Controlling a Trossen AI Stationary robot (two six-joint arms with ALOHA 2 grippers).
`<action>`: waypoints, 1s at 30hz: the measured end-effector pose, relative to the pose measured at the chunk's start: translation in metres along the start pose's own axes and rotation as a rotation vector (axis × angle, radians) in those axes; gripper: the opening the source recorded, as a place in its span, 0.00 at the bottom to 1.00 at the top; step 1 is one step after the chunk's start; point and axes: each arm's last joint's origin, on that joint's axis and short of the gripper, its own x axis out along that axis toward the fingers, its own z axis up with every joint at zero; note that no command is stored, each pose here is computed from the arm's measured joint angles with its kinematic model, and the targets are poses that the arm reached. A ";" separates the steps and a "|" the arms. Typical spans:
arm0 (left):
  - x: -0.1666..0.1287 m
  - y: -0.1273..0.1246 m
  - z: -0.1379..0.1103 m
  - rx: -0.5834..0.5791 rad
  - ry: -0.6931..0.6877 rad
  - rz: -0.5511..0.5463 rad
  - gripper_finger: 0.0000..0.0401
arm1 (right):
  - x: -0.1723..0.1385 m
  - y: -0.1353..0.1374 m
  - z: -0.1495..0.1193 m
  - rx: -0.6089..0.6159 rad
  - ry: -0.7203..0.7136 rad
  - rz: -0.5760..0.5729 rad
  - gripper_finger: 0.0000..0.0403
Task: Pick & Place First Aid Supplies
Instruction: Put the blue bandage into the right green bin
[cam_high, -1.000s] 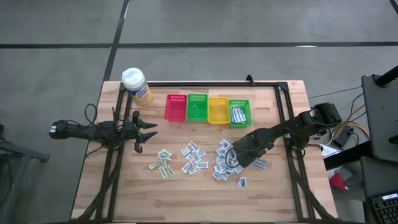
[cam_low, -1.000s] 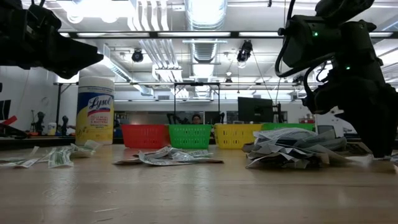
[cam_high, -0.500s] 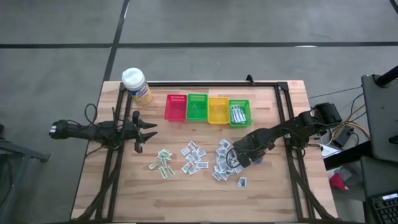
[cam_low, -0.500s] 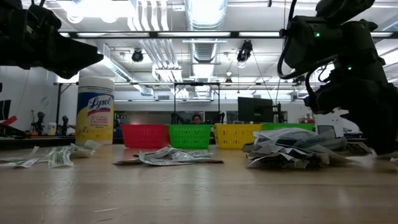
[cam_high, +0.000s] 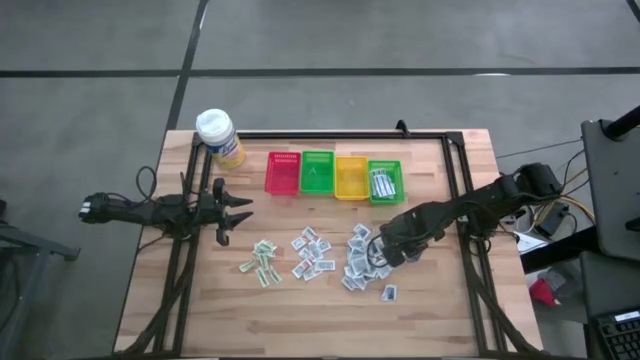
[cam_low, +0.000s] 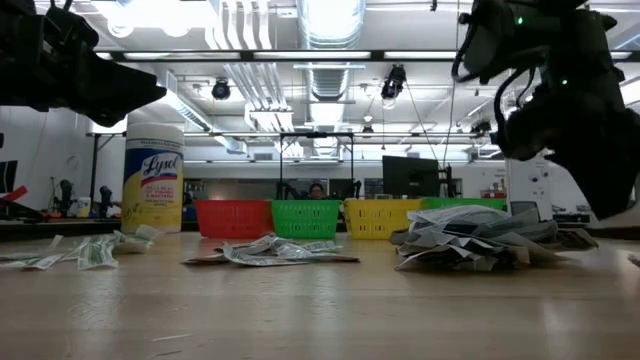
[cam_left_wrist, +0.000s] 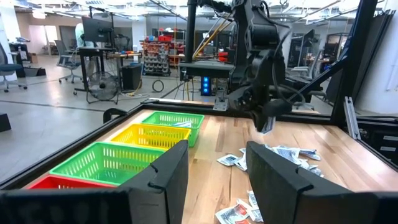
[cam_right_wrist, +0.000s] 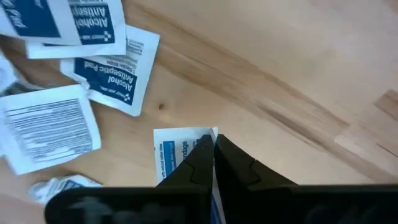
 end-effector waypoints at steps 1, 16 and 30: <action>0.000 0.000 0.000 0.001 0.000 0.000 0.39 | -0.004 -0.001 -0.001 0.003 -0.006 0.018 0.02; 0.000 0.000 0.000 0.004 0.003 0.000 0.39 | -0.084 -0.024 -0.020 -0.219 -0.193 0.512 0.02; 0.001 0.000 -0.001 0.007 0.011 0.000 0.39 | -0.148 -0.038 -0.030 -0.533 -0.691 0.940 0.02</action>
